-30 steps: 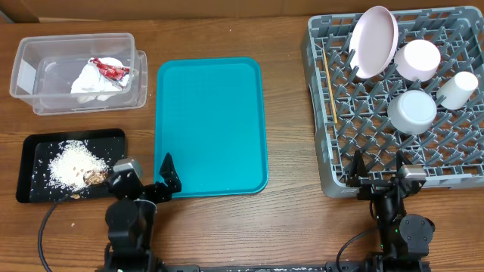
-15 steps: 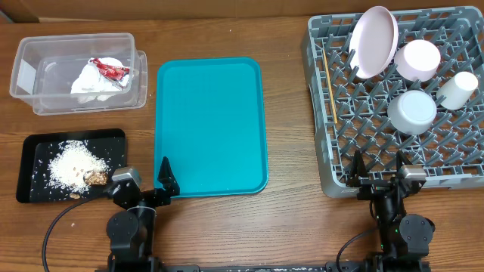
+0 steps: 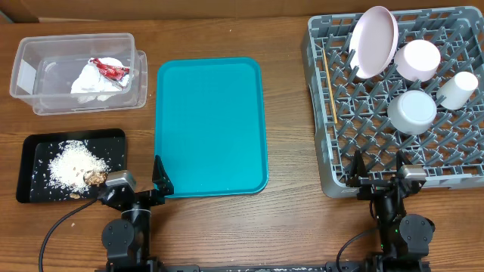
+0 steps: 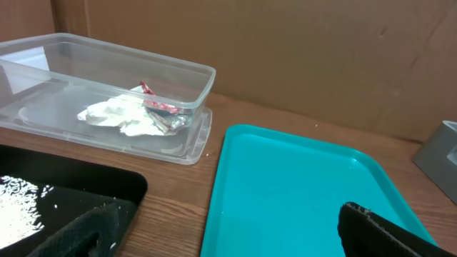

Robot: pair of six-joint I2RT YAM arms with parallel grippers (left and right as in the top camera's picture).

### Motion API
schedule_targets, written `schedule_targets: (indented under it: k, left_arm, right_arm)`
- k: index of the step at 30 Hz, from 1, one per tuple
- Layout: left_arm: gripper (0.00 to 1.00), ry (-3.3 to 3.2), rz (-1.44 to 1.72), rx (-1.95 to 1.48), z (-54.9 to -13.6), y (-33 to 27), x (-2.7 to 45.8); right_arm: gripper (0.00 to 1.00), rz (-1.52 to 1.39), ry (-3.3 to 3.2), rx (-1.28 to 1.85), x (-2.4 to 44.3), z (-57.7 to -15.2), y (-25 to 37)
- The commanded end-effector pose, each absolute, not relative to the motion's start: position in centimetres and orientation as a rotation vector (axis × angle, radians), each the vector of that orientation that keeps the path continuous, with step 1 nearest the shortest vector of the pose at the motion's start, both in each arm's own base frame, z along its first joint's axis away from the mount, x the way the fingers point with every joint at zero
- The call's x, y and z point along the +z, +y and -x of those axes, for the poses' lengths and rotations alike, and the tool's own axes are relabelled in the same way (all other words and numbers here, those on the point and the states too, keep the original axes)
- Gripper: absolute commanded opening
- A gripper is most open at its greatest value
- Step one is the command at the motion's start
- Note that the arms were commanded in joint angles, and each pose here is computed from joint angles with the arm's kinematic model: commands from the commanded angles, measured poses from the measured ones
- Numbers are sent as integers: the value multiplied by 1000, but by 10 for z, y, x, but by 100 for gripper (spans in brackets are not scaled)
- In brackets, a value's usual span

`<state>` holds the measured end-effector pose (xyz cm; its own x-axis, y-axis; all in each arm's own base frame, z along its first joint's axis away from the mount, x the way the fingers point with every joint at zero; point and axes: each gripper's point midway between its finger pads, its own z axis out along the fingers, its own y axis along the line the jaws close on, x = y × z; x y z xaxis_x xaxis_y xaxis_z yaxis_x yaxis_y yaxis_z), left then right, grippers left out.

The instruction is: Sort waste into correct bins and load items into the dishwasher

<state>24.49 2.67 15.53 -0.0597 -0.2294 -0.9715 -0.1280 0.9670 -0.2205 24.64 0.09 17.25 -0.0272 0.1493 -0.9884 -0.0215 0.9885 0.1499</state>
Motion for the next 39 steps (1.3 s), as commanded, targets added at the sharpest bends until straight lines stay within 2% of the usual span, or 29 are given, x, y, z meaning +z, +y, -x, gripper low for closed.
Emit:
schedule_targets:
  k: [1, 11, 39]
  left_arm:
    - [100, 1629, 245, -53, -245, 28, 156]
    - [100, 1641, 149, 23, -245, 26, 156]
    - [100, 1639, 163, -4, -245, 25, 156]
  right_arm:
    - [100, -113, 1588, 134, 171, -246, -1]
    - [100, -113, 1588, 134, 171, -246, -1]
    - [100, -113, 1588, 134, 171, -246, -1]
